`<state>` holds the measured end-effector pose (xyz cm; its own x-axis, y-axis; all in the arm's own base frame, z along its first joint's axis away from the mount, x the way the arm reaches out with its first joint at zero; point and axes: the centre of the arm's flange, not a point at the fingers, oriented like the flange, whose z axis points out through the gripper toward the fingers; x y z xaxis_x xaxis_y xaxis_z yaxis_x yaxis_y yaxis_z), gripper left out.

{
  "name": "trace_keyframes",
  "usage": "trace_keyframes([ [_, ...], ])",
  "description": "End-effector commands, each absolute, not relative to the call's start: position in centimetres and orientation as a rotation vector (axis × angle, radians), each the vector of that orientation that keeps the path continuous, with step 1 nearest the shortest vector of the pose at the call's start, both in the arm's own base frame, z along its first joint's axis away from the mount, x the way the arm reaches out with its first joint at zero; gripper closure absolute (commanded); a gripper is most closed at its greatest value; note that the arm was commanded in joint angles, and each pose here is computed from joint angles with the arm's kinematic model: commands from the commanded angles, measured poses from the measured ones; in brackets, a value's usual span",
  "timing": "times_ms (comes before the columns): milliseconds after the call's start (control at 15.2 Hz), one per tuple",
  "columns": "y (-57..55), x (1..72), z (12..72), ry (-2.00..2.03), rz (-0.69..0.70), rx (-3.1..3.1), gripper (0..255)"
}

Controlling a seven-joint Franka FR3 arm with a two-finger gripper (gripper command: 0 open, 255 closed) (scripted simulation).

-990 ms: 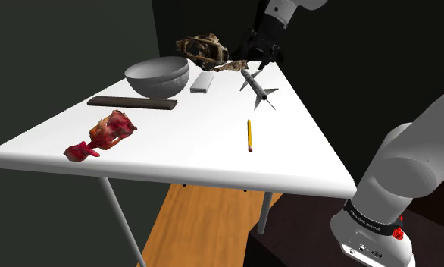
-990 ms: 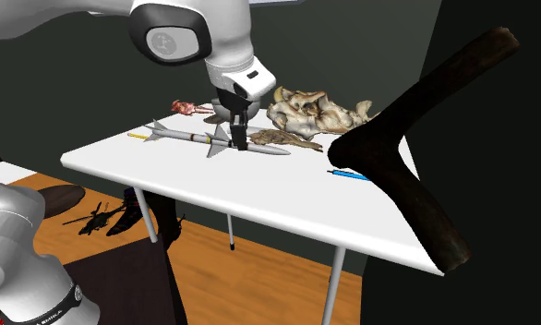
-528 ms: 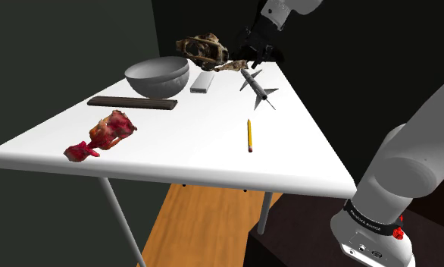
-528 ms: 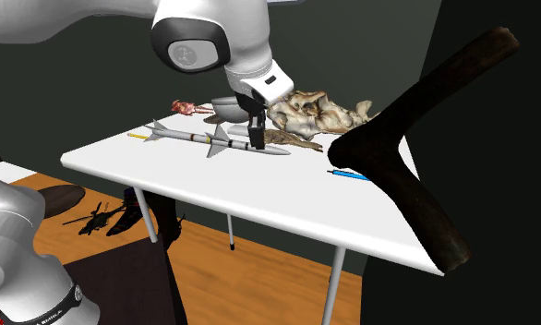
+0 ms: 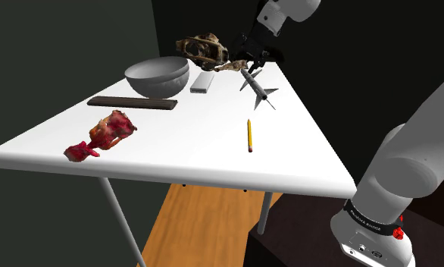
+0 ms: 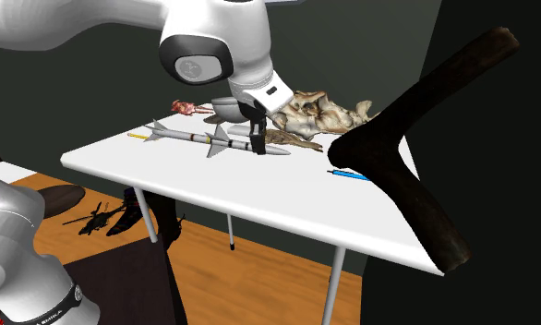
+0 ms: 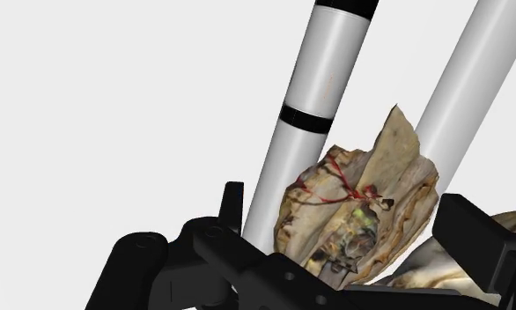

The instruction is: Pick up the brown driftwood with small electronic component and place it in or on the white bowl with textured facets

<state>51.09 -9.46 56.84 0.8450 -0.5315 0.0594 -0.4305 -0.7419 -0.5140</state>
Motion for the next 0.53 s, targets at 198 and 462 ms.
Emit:
trace_keyframes([
  [198, -9.46, 51.1, 56.8, 0.706, -0.277, -2.528, 255],
  [462, -9.54, 51.13, 56.83, 0.706, -0.277, -2.528, 255],
])
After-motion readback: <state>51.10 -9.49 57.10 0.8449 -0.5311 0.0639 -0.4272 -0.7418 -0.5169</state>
